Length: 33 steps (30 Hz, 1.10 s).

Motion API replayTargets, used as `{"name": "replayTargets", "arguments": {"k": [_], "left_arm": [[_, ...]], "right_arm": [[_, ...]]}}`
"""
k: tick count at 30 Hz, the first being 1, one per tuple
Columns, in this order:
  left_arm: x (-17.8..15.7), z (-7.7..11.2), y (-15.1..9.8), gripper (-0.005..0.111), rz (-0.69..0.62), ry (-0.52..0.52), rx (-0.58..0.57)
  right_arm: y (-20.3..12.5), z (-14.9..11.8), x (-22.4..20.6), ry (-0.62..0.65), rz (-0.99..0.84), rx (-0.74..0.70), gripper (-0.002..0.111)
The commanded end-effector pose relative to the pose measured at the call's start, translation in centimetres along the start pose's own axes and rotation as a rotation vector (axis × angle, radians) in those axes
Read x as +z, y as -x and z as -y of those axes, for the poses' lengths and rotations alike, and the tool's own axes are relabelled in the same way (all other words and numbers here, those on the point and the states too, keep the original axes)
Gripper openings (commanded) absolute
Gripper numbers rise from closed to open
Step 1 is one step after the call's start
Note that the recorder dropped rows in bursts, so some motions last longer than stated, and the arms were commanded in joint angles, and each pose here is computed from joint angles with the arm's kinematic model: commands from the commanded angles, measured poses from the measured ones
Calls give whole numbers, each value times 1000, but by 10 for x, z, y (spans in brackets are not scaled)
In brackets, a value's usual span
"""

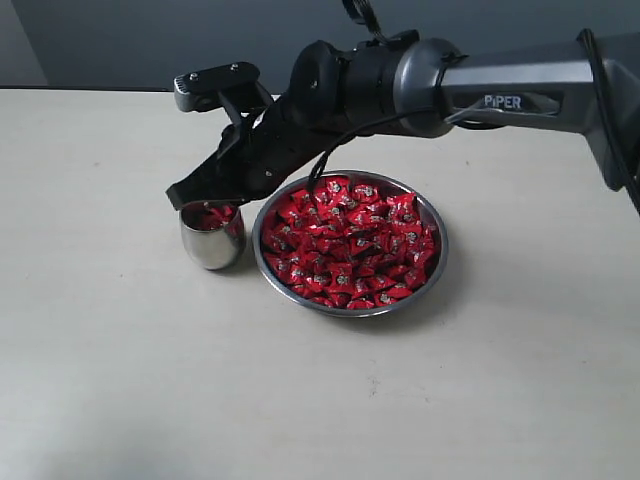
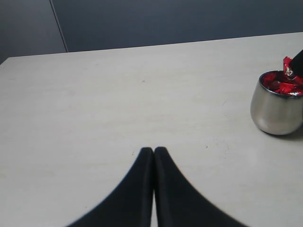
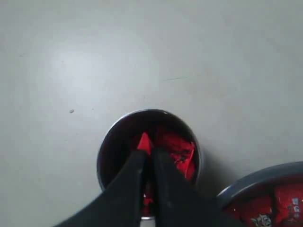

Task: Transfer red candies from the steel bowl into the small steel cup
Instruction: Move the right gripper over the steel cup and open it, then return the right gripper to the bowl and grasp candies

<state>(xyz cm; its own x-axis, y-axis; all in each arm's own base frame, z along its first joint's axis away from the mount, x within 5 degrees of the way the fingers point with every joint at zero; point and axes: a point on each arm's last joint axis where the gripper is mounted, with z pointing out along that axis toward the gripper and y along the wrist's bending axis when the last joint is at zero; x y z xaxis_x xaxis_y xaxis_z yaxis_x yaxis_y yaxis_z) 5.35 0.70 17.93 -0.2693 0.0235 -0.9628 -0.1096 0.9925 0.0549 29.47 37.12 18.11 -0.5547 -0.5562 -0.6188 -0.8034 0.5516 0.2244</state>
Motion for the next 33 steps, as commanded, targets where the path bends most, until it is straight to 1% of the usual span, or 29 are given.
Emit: {"name": "replayTargets", "arguments": {"k": [1, 4, 7, 8, 11, 14, 16, 20, 23, 28, 33], "left_arm": [[-1, 0, 3, 0, 19, -6, 2], [-1, 0, 3, 0, 19, -6, 2], [-1, 0, 3, 0, 19, -6, 2], [-1, 0, 3, 0, 19, -6, 2], [-1, 0, 3, 0, 19, -6, 2], [-1, 0, 3, 0, 19, -6, 2], [-1, 0, 3, 0, 19, -6, 2], [-1, 0, 3, 0, 19, -6, 2], [-1, 0, 3, 0, 19, -6, 2], [-1, 0, 3, 0, 19, -6, 2], [-1, 0, 3, 0, 19, -6, 2]], "right_arm": [[5, -1, -1, 6, 7, -26, 33], [8, -1, -8, 6, 7, -36, 52], [13, -3, -23, -13, 3, -79, 49], [18, -3, -35, -38, 17, -83, 47], [22, 4, -53, -70, 9, -73, 47], [18, 24, -70, -167, -68, -44, 47], [7, 42, -76, -217, -129, -3, 47], [-24, 64, -69, -248, -196, 41, 47], [-42, 68, -61, -259, -217, 47, 47], [-58, 74, -53, -283, -284, 11, 47], [-66, 75, -48, -280, -321, 15, 47]]}}
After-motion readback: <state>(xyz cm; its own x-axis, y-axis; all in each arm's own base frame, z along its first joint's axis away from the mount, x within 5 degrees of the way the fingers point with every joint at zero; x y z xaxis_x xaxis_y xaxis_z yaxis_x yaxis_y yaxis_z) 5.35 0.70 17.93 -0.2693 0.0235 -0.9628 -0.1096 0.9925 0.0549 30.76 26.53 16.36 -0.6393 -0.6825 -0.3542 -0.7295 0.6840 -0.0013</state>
